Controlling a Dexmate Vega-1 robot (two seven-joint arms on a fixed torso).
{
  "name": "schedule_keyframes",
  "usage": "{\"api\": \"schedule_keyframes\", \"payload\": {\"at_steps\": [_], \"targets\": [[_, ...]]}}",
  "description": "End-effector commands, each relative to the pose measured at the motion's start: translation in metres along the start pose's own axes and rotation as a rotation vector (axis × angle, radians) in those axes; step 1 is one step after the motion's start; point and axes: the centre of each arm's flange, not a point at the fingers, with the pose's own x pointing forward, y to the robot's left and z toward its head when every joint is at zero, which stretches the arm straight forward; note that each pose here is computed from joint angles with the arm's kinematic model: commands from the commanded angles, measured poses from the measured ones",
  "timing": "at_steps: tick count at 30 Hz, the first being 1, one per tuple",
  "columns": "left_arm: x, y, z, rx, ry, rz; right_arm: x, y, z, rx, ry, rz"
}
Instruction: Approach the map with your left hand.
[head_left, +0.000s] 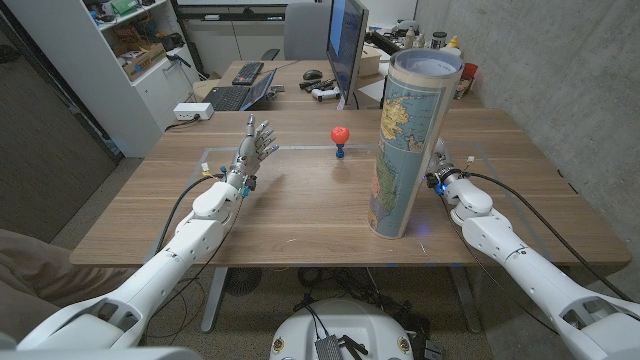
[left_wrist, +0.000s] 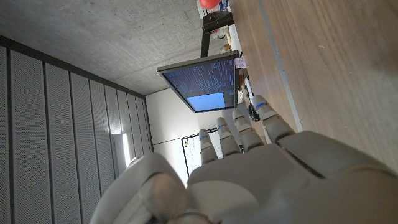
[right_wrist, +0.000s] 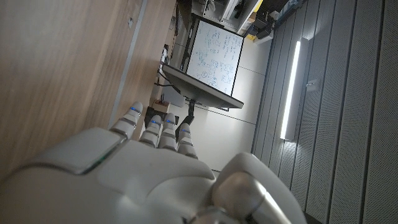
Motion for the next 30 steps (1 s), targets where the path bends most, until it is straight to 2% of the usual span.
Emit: {"api": "schedule_keyframes", "payload": {"at_steps": [1,5,11,30], "targets": [[0.0,0.001,0.004,0.011,-0.009,-0.021,0.0,0.008,0.001,0.004,0.0,0.016],[-0.002,0.0,0.005,0.014,-0.016,-0.022,-0.002,0.01,-0.003,-0.008,0.007,0.036],[-0.006,0.0,0.004,0.038,-0.001,-0.038,0.002,0.007,0.002,-0.002,-0.001,0.02],[0.0,-0.015,0.011,0.097,-0.021,-0.102,0.004,0.003,0.002,0.001,0.004,0.011]]}}
